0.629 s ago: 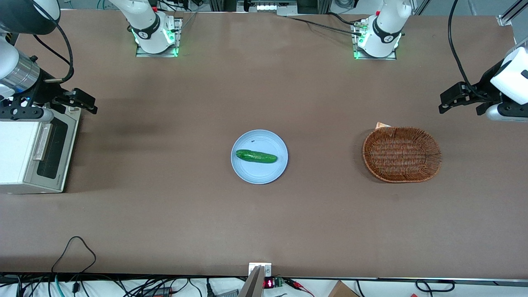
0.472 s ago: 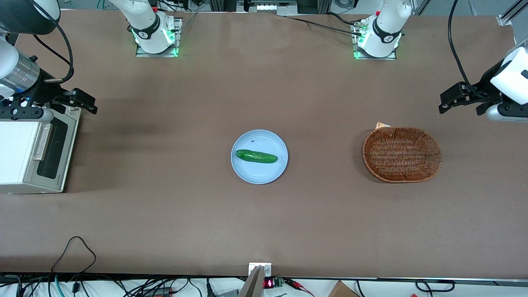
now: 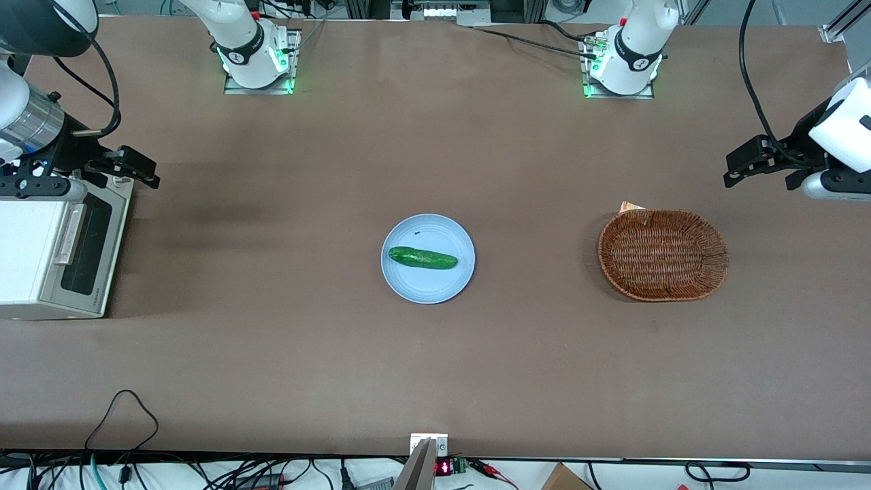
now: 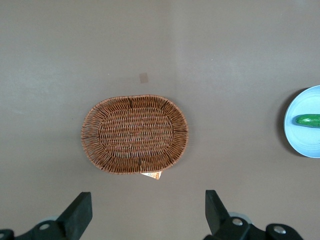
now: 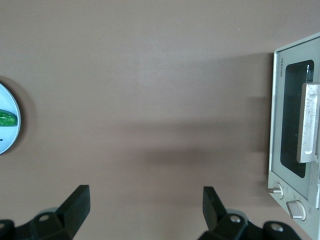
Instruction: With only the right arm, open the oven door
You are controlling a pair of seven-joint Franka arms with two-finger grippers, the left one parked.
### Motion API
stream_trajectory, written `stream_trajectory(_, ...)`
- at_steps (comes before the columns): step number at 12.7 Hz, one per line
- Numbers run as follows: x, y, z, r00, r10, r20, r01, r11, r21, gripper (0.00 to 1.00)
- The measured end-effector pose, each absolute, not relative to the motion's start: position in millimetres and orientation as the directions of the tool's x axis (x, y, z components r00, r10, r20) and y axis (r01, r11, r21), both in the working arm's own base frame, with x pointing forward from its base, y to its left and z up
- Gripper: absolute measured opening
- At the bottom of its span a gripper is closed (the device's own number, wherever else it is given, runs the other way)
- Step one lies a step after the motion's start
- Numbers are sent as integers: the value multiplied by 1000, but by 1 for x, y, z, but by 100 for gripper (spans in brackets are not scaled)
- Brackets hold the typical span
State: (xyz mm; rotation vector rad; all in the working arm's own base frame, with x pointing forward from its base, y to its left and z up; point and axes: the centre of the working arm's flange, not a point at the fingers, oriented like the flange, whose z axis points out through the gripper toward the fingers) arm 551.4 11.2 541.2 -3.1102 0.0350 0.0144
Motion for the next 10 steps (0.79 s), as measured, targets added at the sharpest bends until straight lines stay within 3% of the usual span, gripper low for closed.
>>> stream_trajectory(10,551,11,542,1000,-22,-17,-23,-999,-31,100)
